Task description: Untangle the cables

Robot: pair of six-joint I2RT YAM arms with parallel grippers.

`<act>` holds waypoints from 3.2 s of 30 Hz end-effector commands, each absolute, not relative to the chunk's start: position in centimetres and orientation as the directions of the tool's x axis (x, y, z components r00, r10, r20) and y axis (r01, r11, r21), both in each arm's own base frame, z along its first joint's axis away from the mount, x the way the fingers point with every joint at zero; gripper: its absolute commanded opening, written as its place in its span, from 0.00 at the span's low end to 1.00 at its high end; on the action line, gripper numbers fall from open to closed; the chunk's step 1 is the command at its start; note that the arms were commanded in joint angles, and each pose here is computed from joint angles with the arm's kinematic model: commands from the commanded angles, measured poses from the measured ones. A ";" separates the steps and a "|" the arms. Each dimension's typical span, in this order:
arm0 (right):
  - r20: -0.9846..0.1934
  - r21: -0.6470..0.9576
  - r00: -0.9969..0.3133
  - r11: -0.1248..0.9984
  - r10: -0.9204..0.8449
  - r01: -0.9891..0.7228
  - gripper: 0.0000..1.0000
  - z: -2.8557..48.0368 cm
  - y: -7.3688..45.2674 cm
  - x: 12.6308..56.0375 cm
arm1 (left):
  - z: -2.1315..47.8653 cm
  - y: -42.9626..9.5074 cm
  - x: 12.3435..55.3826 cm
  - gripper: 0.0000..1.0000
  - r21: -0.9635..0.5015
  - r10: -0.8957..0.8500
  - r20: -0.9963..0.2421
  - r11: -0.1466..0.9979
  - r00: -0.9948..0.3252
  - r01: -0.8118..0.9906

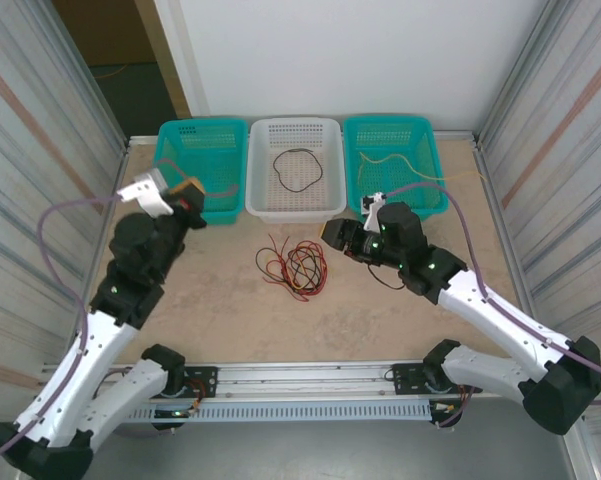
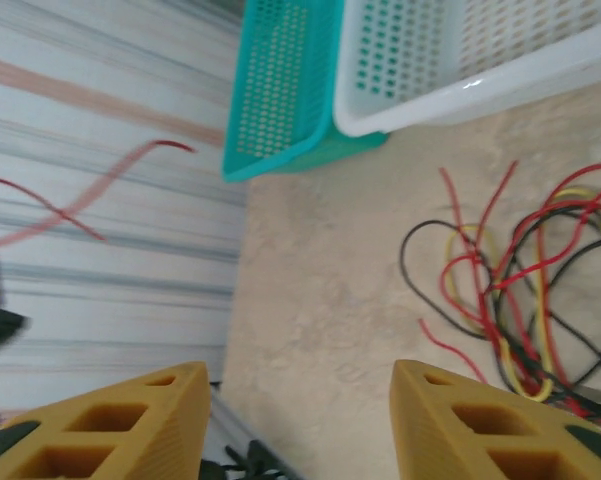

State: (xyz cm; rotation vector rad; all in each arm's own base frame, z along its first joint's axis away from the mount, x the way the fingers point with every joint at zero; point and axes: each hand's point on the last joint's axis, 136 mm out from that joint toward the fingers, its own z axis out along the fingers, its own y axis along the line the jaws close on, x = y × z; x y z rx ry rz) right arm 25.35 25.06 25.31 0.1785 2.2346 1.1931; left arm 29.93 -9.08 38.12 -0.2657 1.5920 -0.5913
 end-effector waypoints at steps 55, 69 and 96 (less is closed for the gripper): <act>-0.518 0.377 -0.855 0.898 0.001 -0.228 0.54 19.1 24.1 24.1 | 13.9 -16.9 49.5 0.77 -0.501 -0.156 -0.488 0.856 -0.859 0.130; -0.521 0.378 -0.854 0.899 0.008 -0.222 0.55 19.0 23.7 23.7 | 14.2 -17.9 49.6 0.74 -0.501 -0.150 -0.493 0.854 -0.857 0.139; -0.561 0.276 -0.828 0.946 0.014 -0.172 0.55 20.9 19.6 28.6 | 23.6 -16.0 27.4 0.73 -0.369 -0.086 -0.681 0.898 -0.727 0.240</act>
